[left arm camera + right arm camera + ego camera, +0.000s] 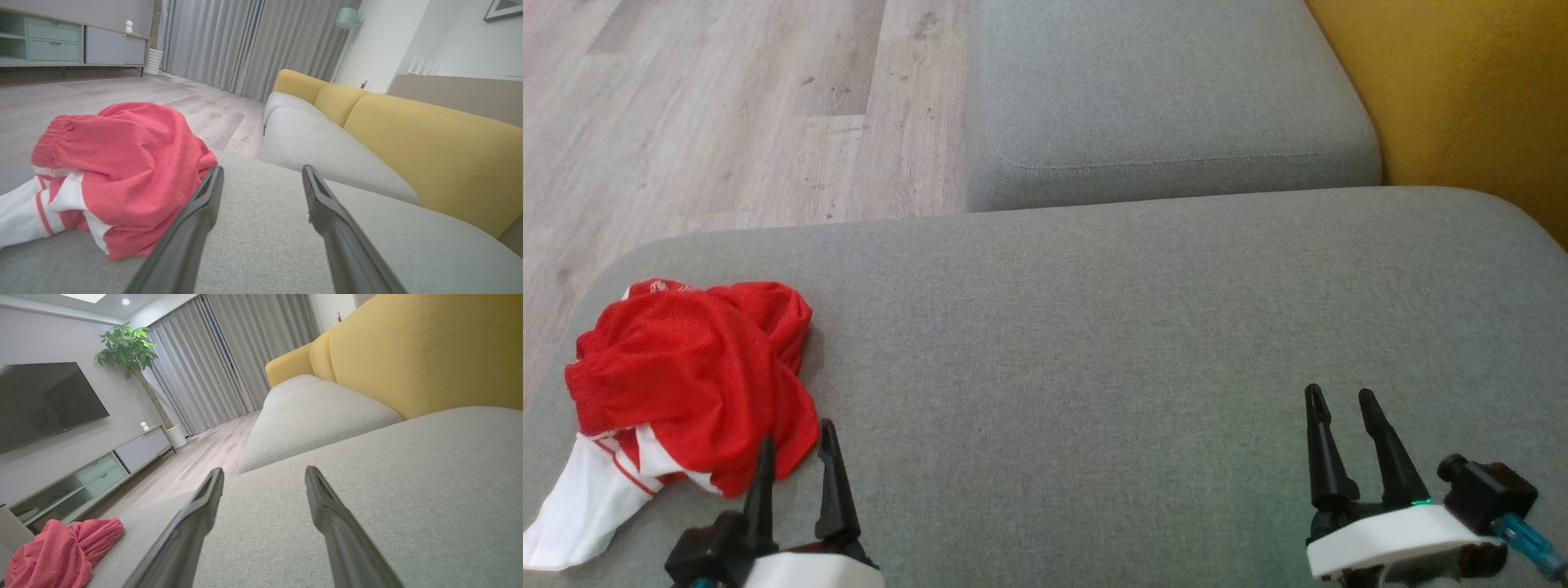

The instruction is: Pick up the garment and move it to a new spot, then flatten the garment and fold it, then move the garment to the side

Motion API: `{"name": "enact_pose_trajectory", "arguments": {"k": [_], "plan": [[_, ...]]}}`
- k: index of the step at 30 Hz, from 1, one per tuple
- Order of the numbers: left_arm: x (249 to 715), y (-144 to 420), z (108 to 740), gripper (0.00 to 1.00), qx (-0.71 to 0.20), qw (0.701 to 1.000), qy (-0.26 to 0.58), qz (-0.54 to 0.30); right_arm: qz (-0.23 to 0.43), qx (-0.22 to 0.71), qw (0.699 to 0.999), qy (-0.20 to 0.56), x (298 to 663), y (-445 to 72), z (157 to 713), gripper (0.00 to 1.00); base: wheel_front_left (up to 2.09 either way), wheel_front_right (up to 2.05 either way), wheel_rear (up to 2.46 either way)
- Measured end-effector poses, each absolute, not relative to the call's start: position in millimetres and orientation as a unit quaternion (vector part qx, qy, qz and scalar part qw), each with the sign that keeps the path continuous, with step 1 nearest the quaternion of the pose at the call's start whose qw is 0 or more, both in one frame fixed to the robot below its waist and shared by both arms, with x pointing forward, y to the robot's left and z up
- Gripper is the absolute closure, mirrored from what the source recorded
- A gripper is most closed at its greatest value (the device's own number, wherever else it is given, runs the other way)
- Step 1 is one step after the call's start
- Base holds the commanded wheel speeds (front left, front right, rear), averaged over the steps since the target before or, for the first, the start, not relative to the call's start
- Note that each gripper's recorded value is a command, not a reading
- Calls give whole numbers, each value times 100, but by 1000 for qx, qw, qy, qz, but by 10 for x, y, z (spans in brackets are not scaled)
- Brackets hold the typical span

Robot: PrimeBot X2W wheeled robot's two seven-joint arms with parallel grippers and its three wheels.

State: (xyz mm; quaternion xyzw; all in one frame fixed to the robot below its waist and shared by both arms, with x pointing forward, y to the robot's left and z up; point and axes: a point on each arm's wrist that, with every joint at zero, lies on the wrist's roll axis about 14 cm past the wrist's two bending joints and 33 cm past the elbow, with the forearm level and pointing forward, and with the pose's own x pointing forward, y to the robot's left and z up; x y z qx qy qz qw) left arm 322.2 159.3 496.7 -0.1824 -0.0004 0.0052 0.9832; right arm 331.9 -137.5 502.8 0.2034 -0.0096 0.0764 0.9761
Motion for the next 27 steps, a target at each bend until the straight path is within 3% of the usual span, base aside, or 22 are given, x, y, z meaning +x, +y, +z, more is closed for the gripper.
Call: {"name": "enact_pose_trajectory", "arguments": {"k": [27], "plan": [[3106, 1439, 5128, 0, -35, 998, -55, -22, 110, 54, 992, -17, 3196, -1243, 4916, 0, 0, 0, 0]]}}
